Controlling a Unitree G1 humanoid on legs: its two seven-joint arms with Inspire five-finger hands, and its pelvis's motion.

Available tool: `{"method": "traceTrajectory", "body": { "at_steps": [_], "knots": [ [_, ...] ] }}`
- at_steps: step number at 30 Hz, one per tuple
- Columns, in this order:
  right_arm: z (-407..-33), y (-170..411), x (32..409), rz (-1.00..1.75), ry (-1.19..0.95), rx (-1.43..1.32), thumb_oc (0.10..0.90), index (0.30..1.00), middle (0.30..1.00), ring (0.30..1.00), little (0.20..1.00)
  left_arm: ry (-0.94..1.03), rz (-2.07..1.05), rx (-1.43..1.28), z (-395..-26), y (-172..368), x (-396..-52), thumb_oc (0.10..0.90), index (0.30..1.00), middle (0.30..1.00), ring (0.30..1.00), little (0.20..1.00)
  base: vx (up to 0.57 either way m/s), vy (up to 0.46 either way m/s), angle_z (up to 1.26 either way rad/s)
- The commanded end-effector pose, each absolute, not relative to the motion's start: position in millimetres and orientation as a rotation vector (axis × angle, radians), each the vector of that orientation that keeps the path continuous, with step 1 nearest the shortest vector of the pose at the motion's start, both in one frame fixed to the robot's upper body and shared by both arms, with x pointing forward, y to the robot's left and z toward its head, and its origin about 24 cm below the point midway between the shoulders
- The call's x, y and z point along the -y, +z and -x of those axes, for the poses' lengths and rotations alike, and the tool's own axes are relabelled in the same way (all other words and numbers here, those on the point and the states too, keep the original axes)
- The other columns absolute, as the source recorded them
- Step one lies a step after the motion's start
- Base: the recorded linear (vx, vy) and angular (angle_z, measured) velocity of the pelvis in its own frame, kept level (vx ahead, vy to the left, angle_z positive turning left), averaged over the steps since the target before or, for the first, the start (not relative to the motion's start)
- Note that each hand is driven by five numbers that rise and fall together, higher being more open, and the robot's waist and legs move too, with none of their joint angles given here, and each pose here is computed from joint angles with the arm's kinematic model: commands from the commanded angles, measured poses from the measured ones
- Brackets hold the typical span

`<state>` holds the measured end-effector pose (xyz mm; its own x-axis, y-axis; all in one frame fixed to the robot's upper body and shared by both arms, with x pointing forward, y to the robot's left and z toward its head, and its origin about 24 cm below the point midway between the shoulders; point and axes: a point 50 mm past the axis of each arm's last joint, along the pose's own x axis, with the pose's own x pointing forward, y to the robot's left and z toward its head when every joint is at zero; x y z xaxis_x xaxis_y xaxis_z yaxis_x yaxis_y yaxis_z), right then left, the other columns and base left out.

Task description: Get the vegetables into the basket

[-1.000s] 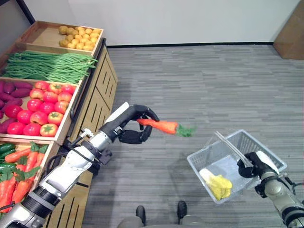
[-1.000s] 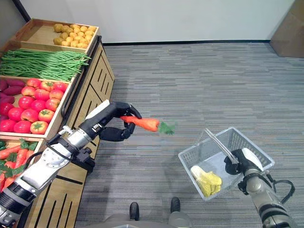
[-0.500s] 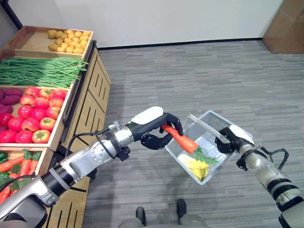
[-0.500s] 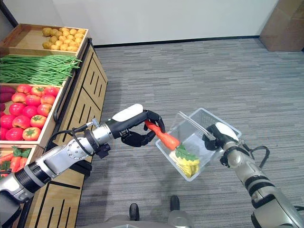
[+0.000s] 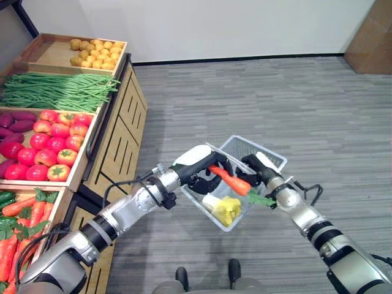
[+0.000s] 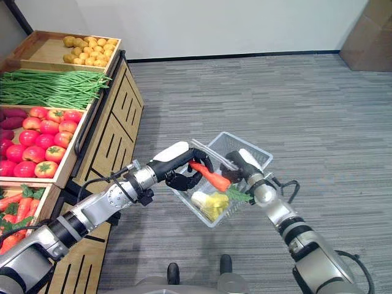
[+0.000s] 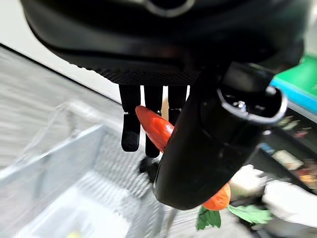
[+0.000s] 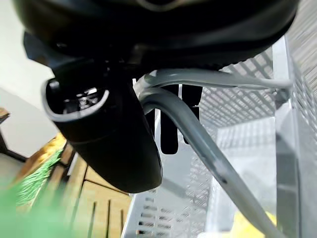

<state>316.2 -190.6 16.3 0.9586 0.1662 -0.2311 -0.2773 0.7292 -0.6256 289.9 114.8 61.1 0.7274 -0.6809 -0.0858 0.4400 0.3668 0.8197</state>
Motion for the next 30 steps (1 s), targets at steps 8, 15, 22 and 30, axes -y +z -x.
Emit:
{"method": "traceTrajectory", "body": {
  "at_steps": [8, 15, 22, 30],
  "knots": [
    [-338.0, 141.5, 134.9, 0.386, 0.318, 0.402, 0.4, 0.3, 0.3, 0.3, 0.3, -0.531, -1.081, 0.254, -305.3, 42.9, -136.5, 0.4, 0.3, 0.3, 0.3, 0.3, 0.0, 0.0, 0.0],
    [-324.7, 150.0, 133.6, 0.379, 0.399, 0.449, 0.4, 0.3, 0.3, 0.3, 0.3, -0.455, -1.135, 0.224, -310.1, 41.6, -154.5, 0.4, 0.3, 0.3, 0.3, 0.3, 0.0, 0.0, 0.0],
    [-312.3, 140.9, 142.4, 0.375, 0.438, 0.417, 0.4, 0.3, 0.3, 0.3, 0.3, -0.363, -1.179, 0.197, -312.3, 43.8, -175.3, 0.4, 0.3, 0.3, 0.3, 0.3, 0.0, 0.0, 0.0],
    [-304.8, 130.0, 149.8, 0.361, 0.43, 0.381, 0.4, 0.3, 0.3, 0.3, 0.3, -0.335, -1.191, 0.154, -308.7, 31.6, -177.6, 0.9, 1.0, 1.0, 1.0, 1.0, 0.0, 0.0, 0.0]
  ]
}}
